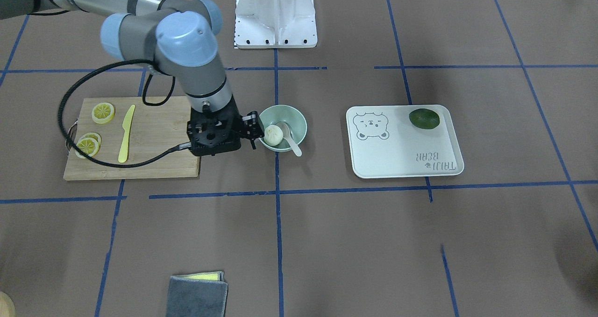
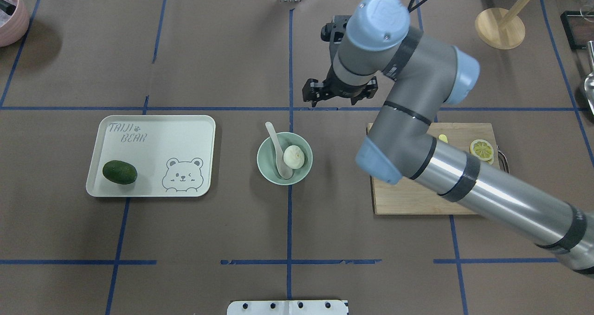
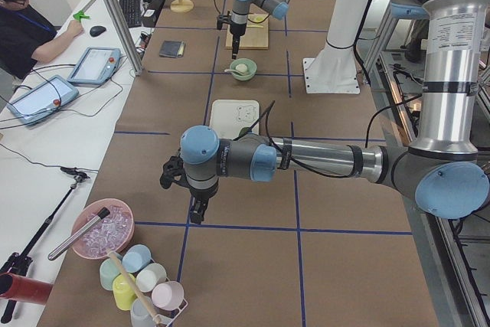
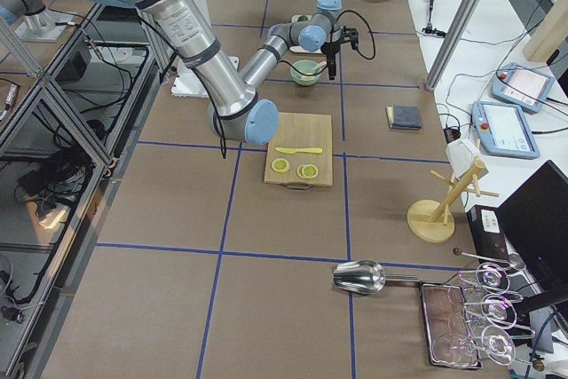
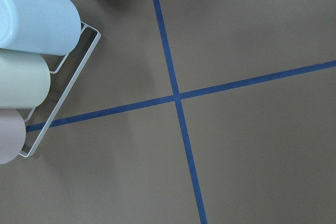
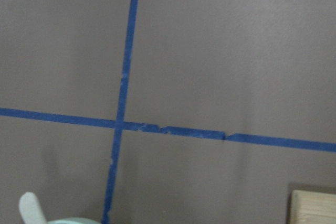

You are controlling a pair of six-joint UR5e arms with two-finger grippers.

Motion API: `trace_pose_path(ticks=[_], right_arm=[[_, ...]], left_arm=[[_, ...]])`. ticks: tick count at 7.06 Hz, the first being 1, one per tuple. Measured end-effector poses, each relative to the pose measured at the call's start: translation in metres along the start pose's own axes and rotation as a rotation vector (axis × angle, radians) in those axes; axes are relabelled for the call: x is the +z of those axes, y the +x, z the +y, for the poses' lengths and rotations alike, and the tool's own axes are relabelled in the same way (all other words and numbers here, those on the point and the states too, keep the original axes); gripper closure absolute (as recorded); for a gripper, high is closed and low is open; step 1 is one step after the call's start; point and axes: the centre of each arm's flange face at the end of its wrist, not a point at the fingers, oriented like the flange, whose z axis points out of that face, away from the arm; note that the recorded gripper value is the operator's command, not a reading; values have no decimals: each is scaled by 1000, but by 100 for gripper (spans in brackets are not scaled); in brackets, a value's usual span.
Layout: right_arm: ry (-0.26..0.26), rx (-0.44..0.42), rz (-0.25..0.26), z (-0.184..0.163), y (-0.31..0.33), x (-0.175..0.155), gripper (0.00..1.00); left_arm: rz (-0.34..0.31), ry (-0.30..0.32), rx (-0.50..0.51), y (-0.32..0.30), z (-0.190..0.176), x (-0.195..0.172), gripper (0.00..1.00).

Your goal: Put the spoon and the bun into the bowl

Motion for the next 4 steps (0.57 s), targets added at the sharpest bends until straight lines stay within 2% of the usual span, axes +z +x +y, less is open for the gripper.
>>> trace_pose_path(ticks=[2,4], right_arm=[[-41,-139,4,-35,141,-28,0],[-62,-272,27,-37,301,-58,0]], left_arm=[[0,-10,-9,-3,5,3,0],[-1,-19,-17,-5,9,7,0]])
